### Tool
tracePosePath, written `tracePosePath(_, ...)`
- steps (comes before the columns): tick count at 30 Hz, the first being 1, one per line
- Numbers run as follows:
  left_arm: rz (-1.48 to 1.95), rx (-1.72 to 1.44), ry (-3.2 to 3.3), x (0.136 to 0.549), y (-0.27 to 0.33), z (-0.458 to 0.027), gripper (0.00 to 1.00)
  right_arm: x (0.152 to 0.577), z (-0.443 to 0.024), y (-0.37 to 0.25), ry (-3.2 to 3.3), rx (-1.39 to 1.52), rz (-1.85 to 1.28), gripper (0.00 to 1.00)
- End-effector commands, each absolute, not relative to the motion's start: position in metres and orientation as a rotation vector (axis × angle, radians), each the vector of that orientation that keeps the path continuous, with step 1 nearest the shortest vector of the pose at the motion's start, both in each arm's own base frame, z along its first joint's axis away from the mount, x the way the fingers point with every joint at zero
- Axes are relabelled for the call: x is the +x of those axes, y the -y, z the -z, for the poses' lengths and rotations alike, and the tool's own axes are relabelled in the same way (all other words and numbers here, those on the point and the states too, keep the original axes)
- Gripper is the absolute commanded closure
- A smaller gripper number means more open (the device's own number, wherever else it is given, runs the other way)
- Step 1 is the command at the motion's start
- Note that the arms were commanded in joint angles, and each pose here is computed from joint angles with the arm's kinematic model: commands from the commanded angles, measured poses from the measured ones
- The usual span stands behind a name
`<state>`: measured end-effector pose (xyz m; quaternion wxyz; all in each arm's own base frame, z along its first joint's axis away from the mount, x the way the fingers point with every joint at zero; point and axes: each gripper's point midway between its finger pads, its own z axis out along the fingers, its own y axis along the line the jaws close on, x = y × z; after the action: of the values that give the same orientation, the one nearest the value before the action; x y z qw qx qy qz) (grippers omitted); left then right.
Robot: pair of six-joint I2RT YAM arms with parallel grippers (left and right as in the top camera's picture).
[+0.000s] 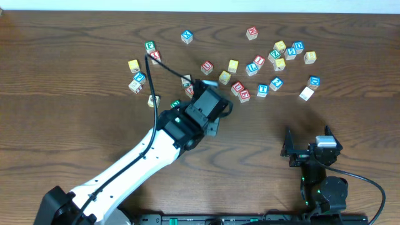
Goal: Spell out ROBOT
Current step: 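Move the left gripper back over the pile to the green B block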
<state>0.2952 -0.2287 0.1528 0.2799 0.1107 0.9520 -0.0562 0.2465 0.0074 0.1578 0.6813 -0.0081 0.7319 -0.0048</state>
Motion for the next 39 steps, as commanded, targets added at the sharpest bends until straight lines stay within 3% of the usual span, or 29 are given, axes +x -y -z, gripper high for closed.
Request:
tracePosePath(1, 0.169, 0.297, -2.524, 0.315, 0.246, -0.177, 0.38, 0.246, -0.157, -0.006, -1.646, -0.024, 0.023, 0.01)
tracePosePath(8, 0.218, 0.280, -2.630, 0.350, 0.271, -0.174, 0.34, 0.246, -0.157, -0.006, -1.646, -0.024, 0.024, 0.01)
tracePosePath(13, 0.286, 0.137, -2.775, 0.381, 0.274, -0.138, 0.35, 0.246, -0.157, -0.006, -1.646, -0.024, 0.023, 0.01)
tracePosePath(23, 0.319, 0.116, -2.983, 0.391, 0.265, -0.055, 0.39, 0.246, -0.157, -0.006, -1.646, -0.024, 0.024, 0.01)
tracePosePath(39, 0.170, 0.179, -2.864, 0.416, 0.257, -0.056, 0.39, 0.246, -0.157, -0.006, -1.646, -0.024, 0.023, 0.01)
